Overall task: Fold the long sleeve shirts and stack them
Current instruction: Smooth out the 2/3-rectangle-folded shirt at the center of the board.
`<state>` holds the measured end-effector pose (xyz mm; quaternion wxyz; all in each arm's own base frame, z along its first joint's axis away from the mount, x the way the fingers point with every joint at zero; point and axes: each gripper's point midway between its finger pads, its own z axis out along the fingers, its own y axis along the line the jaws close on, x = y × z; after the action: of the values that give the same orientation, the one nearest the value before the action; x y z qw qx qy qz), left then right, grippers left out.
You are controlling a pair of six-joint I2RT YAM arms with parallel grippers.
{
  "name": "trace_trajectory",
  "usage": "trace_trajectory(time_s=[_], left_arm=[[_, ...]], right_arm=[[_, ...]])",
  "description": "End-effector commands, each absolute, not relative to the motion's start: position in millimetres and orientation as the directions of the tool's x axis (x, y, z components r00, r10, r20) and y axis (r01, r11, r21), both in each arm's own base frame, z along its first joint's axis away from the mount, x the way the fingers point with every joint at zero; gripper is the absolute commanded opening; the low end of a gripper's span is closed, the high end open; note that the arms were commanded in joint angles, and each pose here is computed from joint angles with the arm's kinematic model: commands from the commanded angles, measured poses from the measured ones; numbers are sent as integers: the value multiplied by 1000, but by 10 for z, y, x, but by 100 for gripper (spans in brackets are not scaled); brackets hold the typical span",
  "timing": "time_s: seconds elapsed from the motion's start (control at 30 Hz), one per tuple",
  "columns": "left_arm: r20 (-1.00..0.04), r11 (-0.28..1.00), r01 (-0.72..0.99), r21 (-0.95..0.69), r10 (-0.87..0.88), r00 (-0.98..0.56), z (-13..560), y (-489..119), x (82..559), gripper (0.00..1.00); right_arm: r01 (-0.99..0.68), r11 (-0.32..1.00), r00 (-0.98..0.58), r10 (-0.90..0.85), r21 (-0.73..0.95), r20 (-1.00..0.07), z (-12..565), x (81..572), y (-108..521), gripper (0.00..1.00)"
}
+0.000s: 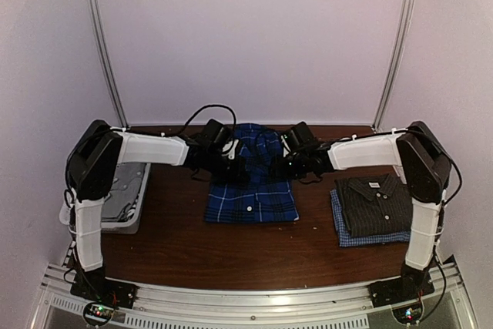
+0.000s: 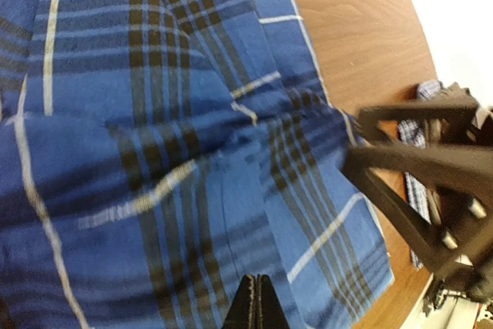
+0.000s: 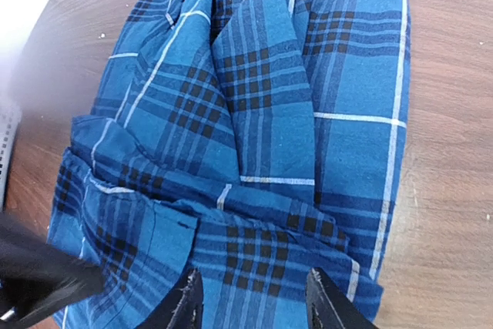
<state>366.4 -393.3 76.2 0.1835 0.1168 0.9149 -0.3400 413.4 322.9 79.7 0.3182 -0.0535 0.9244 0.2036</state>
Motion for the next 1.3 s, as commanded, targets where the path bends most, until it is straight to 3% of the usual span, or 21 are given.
trace_trajectory(time_s=[0.0, 0.17, 0.4, 0.83, 1.17, 1.27], left_arm=[[-435, 788, 313, -531, 64, -898, 584, -3916, 4030, 0], [-426, 817, 263, -514, 23, -904, 363, -3829, 4448, 0], [-404, 827, 247, -506, 26, -915, 189, -3843, 4557, 0], [-421, 832, 261, -490, 37, -906, 261, -3834, 4624, 0], [-464, 822, 305, -481, 56, -884, 562, -3874, 4685, 0], [-508, 821, 316, -476, 36, -861, 880, -3819, 4740, 7]], right_arm=[[-244, 904, -774, 36, 350, -632, 985, 4059, 3183, 46], [-292, 884, -767, 13, 366, -642, 1090, 3823, 3324, 46], [-404, 857, -735, -96, 320, -671, 1099, 3439, 3802, 46], [-323, 922, -829, -167, 213, -534, 184, 3244, 3755, 44], [-334, 885, -783, -68, 325, -618, 961, 3285, 3730, 57], [-309, 883, -782, -25, 353, -623, 1068, 3309, 3563, 59]])
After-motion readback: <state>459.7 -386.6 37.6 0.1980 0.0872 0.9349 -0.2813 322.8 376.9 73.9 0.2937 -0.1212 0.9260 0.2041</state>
